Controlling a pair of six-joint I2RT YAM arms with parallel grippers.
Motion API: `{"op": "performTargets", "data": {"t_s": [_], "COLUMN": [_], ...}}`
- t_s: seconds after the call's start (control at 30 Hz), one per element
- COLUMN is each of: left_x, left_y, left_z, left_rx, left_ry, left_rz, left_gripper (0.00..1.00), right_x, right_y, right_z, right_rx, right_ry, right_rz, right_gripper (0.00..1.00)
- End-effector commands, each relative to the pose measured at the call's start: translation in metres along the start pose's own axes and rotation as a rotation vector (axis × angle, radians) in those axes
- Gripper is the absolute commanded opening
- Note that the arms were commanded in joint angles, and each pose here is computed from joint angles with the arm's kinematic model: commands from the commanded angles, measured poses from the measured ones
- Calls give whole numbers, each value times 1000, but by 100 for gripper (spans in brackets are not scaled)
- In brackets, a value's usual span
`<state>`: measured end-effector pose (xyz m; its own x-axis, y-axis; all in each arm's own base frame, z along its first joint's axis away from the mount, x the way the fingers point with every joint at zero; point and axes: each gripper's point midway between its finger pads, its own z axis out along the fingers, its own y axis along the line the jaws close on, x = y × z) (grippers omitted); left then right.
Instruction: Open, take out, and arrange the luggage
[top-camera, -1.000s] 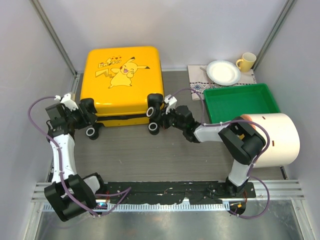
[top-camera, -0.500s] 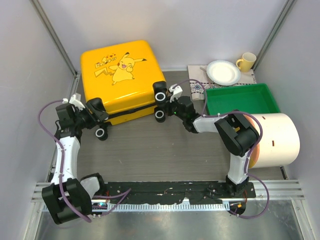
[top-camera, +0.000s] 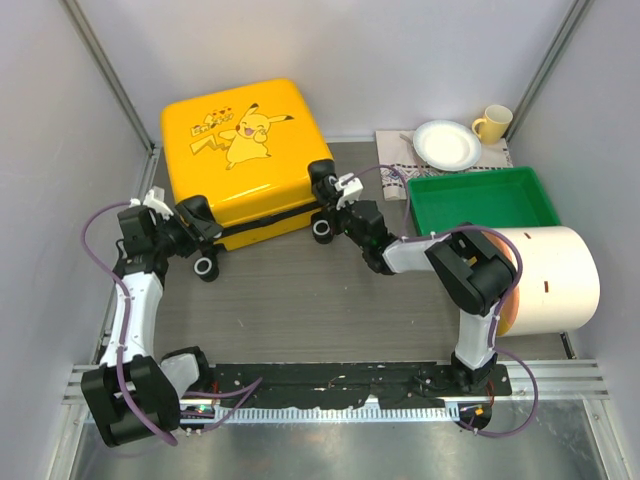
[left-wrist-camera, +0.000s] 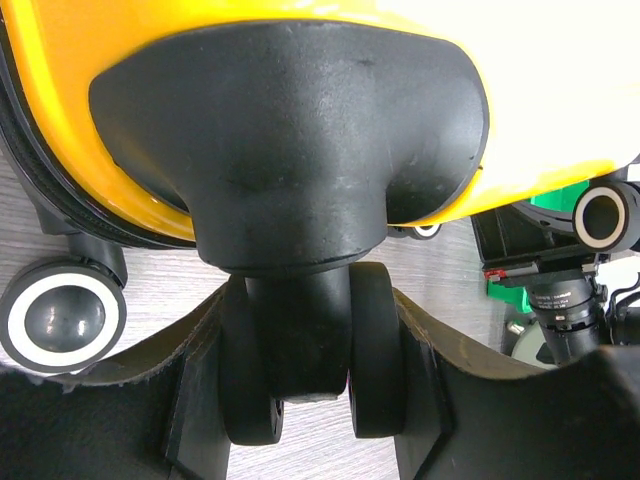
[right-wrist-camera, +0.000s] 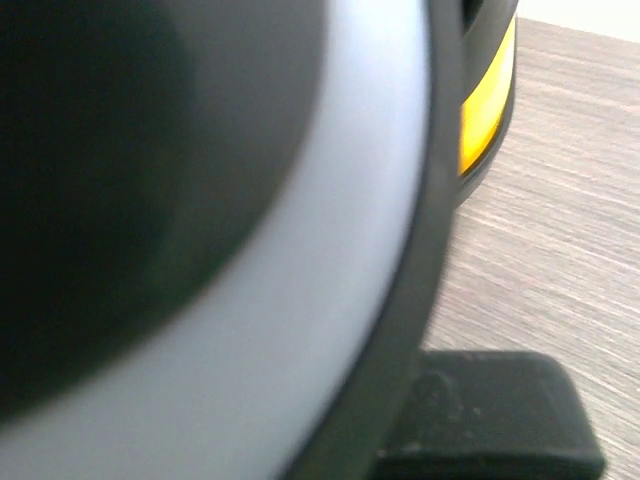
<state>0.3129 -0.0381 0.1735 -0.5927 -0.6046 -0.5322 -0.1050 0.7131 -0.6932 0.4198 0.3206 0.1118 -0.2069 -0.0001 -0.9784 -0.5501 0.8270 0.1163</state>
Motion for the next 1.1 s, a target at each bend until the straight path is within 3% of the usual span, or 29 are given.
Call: {"op": "performTargets", "data": {"t_s": [0.0, 0.13, 0.37, 0.57, 1.07], "left_x": [36, 38, 33, 36, 52], "left_y": [-29, -29, -30, -32, -49], "left_z": [12, 12, 16, 18, 28], "left_rx": [153, 155, 162, 169, 200], "left_ry": [137, 145, 135, 147, 183], "left_rz": [21, 17, 26, 32, 46], "left_gripper": [0, 0, 0, 0, 0], "right_x": [-121, -125, -144, -129, -105], "right_y": [85, 77, 90, 112, 239], "right_z": [-6, -5, -36, -27, -41], "right_rx": [-128, -62, -190, -292, -622], "right_ry": [-397, -444, -550, -513, -422], "right_rz": [-166, -97, -99, -128, -37], "right_gripper": [1, 1, 1, 1, 1]}}
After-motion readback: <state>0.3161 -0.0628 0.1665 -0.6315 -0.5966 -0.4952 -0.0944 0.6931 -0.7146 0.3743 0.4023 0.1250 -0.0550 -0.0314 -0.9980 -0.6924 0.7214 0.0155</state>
